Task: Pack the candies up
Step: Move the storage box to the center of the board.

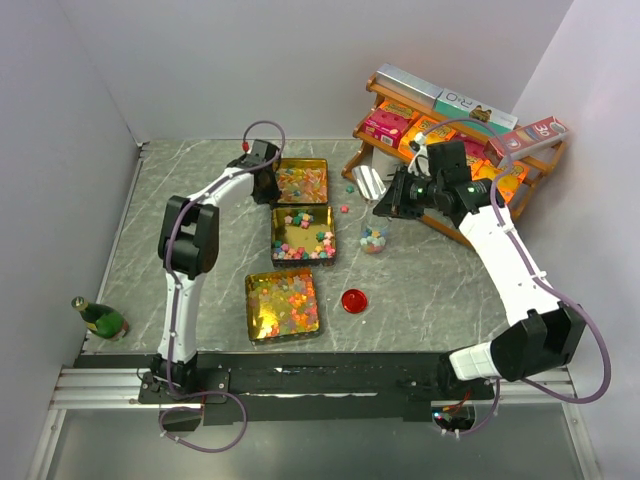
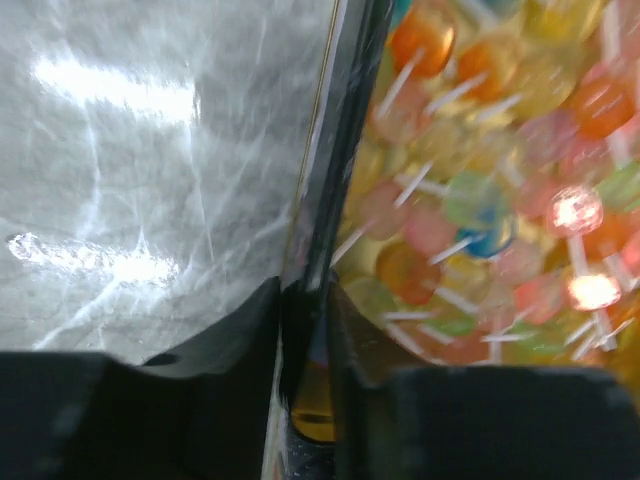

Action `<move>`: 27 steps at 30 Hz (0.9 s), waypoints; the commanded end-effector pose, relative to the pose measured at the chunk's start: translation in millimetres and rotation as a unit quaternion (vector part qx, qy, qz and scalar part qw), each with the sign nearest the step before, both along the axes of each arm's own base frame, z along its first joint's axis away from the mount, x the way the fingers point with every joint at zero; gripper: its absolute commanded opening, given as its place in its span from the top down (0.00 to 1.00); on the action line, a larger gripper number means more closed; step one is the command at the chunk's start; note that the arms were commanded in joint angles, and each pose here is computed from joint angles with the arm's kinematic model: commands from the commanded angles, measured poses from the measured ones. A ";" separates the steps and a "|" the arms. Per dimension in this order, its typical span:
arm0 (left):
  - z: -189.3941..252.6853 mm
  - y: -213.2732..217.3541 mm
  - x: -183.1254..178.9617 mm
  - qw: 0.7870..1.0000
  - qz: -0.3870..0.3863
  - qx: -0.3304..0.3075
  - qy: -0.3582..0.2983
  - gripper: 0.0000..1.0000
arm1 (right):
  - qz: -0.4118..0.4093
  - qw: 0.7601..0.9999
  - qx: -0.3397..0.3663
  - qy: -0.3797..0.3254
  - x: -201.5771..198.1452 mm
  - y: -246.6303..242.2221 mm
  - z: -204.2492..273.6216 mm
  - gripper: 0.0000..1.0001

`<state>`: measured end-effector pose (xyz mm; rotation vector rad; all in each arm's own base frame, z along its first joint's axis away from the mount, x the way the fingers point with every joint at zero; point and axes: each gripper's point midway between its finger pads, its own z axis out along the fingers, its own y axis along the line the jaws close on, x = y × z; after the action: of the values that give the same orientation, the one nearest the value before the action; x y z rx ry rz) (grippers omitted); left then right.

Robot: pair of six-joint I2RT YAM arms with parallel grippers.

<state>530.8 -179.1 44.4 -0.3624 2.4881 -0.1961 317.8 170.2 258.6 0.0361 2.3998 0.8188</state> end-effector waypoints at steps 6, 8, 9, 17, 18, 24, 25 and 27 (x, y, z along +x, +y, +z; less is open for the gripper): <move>16.0 -10.9 -33.1 0.996 -0.082 -0.022 -0.007 0.99 | 0.008 0.999 0.011 -0.030 10.2 6.1 18.2 1.00; 9.6 -7.6 -41.9 0.996 -0.091 -0.017 0.001 0.99 | 0.007 1.000 0.014 -0.025 10.1 6.8 16.3 1.00; 13.9 -7.2 -44.4 0.995 -0.096 -0.015 -0.004 0.99 | 0.009 1.000 0.014 -0.025 10.1 7.3 16.5 1.00; 15.5 -7.6 -61.3 0.991 -0.136 -0.003 0.002 0.99 | 0.006 1.000 0.021 -0.015 10.0 10.1 14.7 1.00; 15.3 -5.1 -61.7 0.991 -0.133 0.005 0.003 0.99 | 0.006 1.000 0.022 -0.013 9.4 11.3 13.5 1.00; 12.6 -8.5 -83.3 0.987 -0.153 0.041 0.014 0.99 | 0.007 1.000 0.022 -0.002 6.4 15.7 9.3 1.00; 12.6 -7.4 -85.4 0.987 -0.154 0.050 0.013 0.99 | 0.008 1.000 0.019 0.001 6.2 16.6 7.0 1.00; 11.6 -8.7 -93.1 0.986 -0.154 0.054 0.020 0.99 | 0.014 1.000 0.012 0.004 4.2 17.7 5.7 1.00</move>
<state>461.9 -179.3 38.9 -0.0377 2.5589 -0.1997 316.0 180.9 252.2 0.0523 2.4355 0.8612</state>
